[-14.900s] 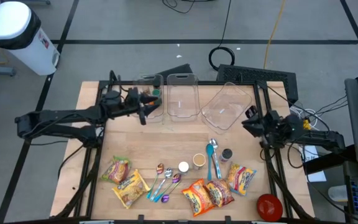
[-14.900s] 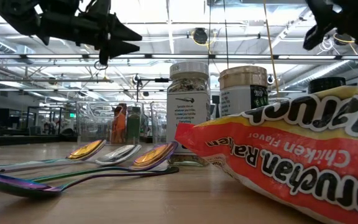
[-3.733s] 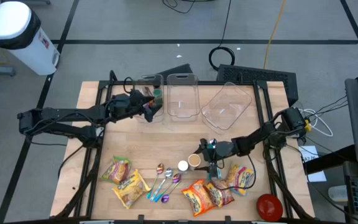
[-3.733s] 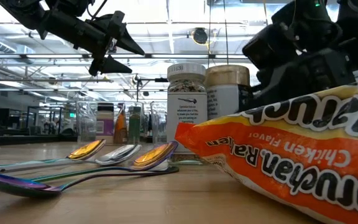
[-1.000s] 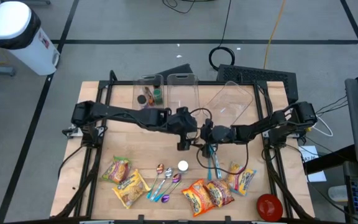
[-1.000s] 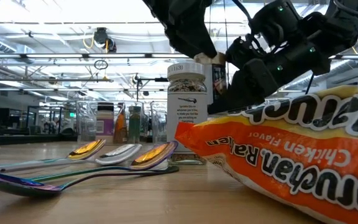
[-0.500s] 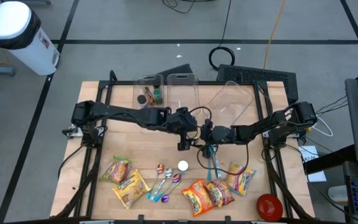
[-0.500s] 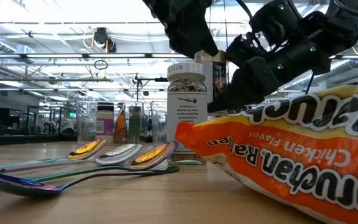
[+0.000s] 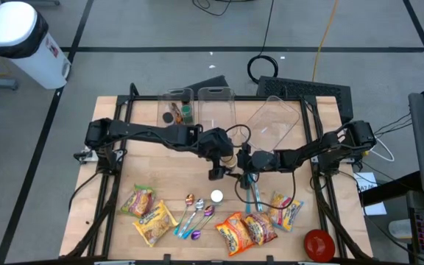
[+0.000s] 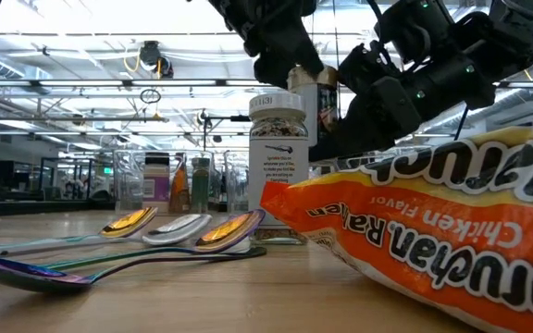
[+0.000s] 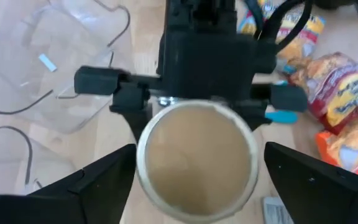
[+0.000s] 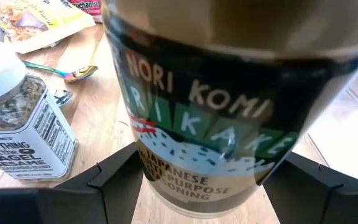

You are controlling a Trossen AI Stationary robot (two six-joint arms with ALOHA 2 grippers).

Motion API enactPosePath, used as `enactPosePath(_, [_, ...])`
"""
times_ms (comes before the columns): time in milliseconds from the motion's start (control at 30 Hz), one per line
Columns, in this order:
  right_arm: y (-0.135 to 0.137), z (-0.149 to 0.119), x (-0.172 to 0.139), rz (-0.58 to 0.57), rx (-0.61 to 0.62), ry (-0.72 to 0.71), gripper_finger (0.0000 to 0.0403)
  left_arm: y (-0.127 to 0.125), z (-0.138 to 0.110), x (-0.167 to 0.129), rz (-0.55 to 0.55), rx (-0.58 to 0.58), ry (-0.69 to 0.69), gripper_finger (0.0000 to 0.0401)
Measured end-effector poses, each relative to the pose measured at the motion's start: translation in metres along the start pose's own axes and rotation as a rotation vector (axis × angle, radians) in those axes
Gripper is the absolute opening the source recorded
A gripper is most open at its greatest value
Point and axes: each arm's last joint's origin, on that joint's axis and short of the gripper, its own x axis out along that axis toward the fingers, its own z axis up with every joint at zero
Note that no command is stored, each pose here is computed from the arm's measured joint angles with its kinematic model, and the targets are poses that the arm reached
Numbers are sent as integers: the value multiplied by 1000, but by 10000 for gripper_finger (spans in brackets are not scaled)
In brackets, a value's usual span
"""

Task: Pick & Place Food Item
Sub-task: Put the gold seasoning bottle into the left transparent bin

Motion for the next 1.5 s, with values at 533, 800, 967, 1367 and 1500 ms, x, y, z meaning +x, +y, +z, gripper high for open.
enactPosePath(533, [0, 5, -2, -1, 41, -31, 298, 1, 7, -22, 31, -30, -48, 272])
enactPosePath(800, [-2, 19, -20, -2, 43, -23, 301, 2, 3, -111, 292, -61, -113, 272])
enactPosePath(967, [-4, 25, -33, 1, 44, -16, 299, 4, -21, -148, 420, -132, -159, 272])
enactPosePath(1367, [-6, 18, -44, 0, 44, -40, 299, 34, -137, -160, 686, -493, -162, 272])
enactPosePath(1500, [-6, 19, -44, 0, 45, -50, 297, 44, -166, -150, 713, -580, -151, 272])
